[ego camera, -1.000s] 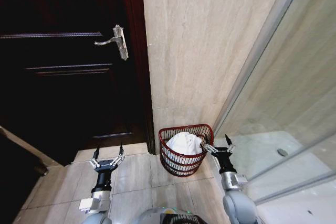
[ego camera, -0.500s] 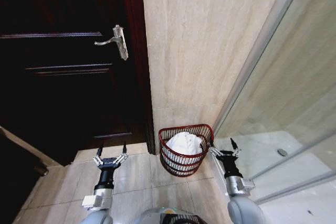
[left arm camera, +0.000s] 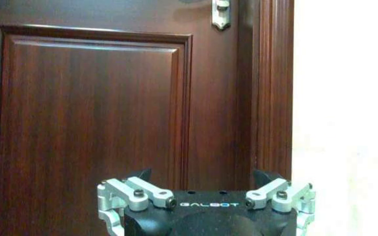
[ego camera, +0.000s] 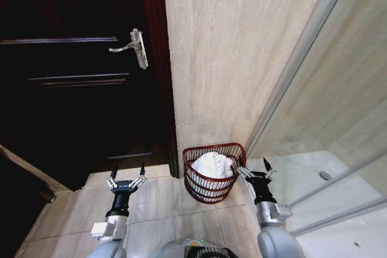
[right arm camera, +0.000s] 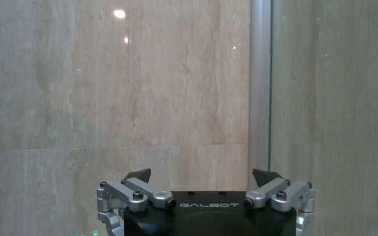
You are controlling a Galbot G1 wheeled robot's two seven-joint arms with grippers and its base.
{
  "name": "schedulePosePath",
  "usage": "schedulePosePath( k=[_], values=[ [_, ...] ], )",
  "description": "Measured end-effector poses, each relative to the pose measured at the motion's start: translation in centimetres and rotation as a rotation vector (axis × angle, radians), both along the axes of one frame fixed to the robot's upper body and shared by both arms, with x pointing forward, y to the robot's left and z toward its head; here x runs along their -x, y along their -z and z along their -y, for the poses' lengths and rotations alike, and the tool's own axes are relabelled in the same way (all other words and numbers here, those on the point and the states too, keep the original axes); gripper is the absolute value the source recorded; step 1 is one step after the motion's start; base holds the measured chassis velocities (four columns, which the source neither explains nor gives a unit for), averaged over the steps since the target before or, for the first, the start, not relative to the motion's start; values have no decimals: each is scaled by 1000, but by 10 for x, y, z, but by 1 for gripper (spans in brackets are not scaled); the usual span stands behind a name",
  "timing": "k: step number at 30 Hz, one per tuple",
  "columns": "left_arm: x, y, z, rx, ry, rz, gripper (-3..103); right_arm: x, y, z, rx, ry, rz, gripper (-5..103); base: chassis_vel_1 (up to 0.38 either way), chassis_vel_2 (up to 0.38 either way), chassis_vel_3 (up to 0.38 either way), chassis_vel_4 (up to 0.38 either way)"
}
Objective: Discard the used towel into the hamper.
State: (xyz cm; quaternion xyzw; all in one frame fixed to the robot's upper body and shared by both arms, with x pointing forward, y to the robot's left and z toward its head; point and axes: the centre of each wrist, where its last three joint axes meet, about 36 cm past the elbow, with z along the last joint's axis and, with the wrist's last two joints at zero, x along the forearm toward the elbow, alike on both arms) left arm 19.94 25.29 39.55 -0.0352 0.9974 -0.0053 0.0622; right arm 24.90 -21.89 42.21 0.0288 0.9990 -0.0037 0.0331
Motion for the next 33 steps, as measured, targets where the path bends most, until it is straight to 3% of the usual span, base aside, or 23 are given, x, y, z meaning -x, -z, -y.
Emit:
schedulePosePath(
  k=[18,33],
  values=[
    [0,-2,-7,-35,26,27,100,25,-12,-14,44,-5,12,100,0,0,0,0],
    [-8,0,-4,-28,44,23,100,26,-24,-21,62,18,25,100,93,-84,-90,93]
  ],
)
